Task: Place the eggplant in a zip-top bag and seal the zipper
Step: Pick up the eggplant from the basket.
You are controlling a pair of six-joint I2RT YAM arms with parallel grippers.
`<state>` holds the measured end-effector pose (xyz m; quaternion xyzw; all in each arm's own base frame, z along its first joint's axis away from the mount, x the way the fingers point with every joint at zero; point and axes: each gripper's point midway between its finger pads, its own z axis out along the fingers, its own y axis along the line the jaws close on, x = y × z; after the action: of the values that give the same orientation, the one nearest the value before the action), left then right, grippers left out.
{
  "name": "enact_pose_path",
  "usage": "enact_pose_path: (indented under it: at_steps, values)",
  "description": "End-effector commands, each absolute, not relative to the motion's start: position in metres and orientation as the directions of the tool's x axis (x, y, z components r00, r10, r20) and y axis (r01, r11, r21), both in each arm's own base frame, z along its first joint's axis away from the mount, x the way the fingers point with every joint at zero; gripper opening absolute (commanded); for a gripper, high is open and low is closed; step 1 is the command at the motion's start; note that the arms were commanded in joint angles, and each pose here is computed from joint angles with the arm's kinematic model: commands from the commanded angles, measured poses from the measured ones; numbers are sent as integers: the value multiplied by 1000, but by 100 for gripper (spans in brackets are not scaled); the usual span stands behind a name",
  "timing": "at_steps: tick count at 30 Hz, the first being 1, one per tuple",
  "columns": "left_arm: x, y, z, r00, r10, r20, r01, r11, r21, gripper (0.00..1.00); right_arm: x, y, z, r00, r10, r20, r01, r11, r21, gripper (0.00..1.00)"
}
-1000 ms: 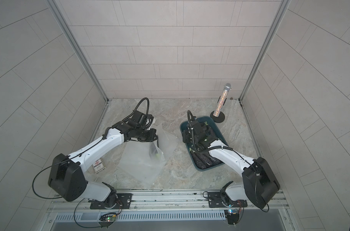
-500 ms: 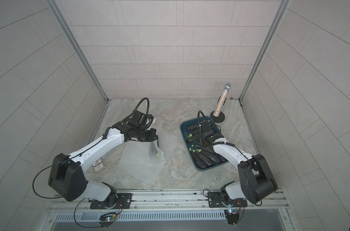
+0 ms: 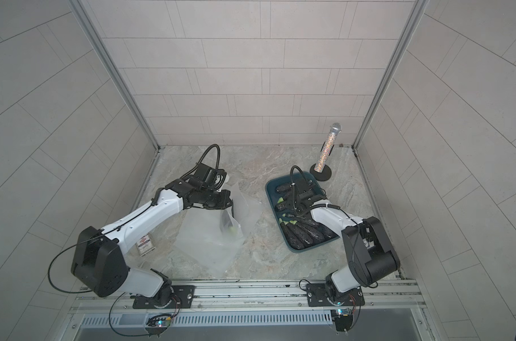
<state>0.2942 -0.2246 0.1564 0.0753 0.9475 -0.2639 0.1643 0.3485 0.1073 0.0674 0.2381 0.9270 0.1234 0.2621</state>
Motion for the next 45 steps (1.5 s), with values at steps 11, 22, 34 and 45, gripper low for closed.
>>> enact_pose_path:
  at_steps: [11,22,34,45]
  values:
    - [292,-222,150,-935,75,-348,240,854,-462,0,364,102,68,-597,697,-396,518,712,473,50]
    - [289,-220,146,-937,73,-343,235,857,-459,0,369,107,48,-591,729,-344,562,679,472,50]
    - [289,-219,145,-938,72,-340,231,860,-456,0,370,112,24,-575,767,-283,601,631,491,44]
    - [291,-219,142,-940,70,-334,225,864,-451,0,373,106,52,-547,763,-346,558,640,529,26]
